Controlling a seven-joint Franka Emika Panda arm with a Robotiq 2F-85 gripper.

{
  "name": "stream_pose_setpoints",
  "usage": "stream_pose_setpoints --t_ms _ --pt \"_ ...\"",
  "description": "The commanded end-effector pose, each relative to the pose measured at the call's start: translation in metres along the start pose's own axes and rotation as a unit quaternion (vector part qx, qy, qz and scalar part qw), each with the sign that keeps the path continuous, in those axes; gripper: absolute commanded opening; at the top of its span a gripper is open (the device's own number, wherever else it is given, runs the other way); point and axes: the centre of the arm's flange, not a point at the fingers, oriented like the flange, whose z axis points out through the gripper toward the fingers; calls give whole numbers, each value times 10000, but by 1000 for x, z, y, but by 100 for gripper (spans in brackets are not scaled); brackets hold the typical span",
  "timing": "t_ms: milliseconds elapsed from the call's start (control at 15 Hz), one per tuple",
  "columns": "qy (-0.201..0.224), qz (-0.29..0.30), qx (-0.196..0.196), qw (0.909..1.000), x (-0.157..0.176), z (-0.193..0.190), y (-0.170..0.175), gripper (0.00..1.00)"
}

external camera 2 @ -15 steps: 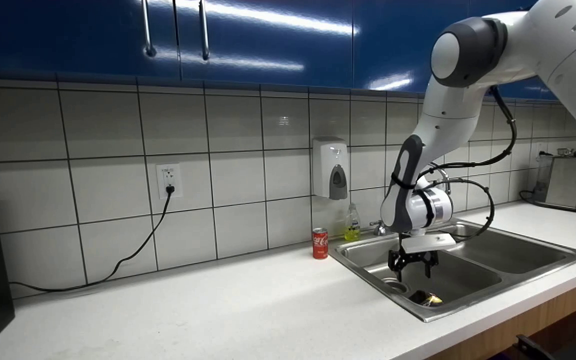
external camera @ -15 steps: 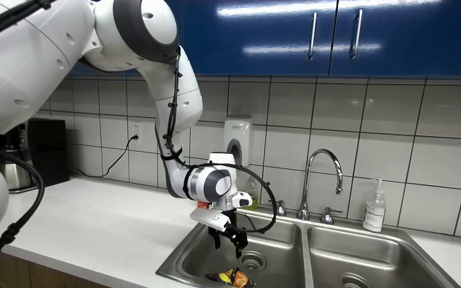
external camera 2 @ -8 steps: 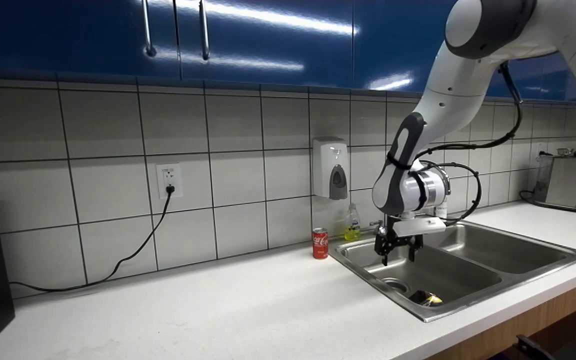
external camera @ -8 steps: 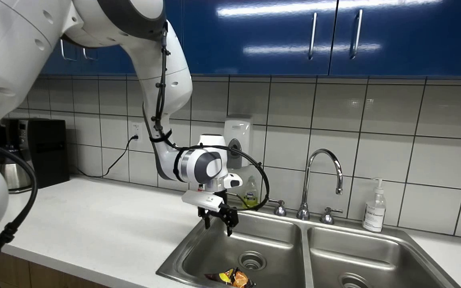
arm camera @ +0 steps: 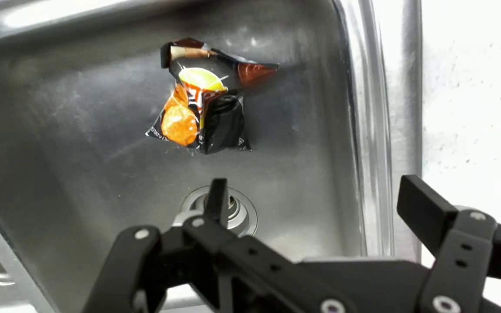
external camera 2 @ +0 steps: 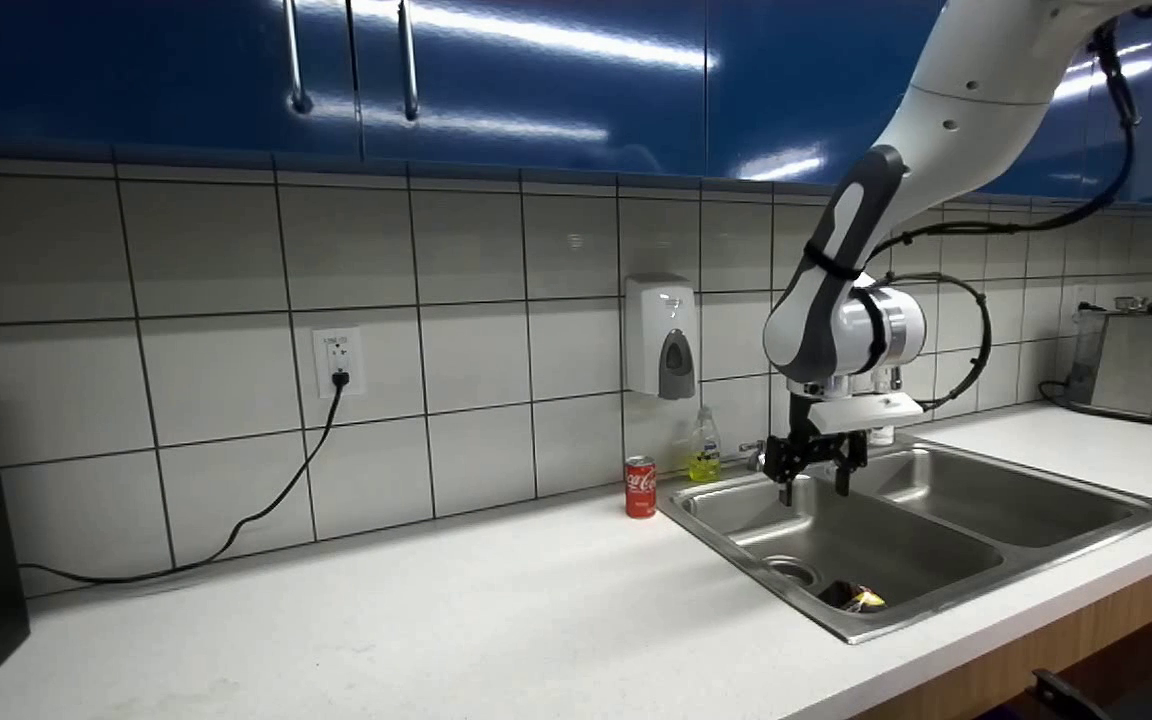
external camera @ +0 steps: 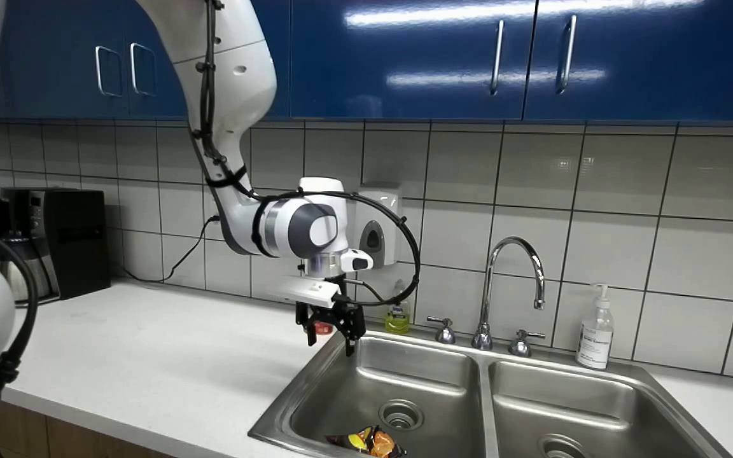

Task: Put the black packet in the sink on the left.

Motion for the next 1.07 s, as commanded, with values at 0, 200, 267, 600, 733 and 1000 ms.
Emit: stream_pose_setpoints --t_ms 0,200,267,600,733,1000 --pt "-321 -253 -22 9992 -41 -44 -10 100" --pt "-656 -380 -44 9971 -65 -58 -20 100" --pt "-775 -407 -41 9962 -73 -63 -23 100" --pt "-1052 -445 -9 9935 -79 -57 -24 100" --pt "-1108 -479 -20 9927 -87 -66 -25 100" --pt "-1104 -488 -18 9927 -91 -69 -26 100"
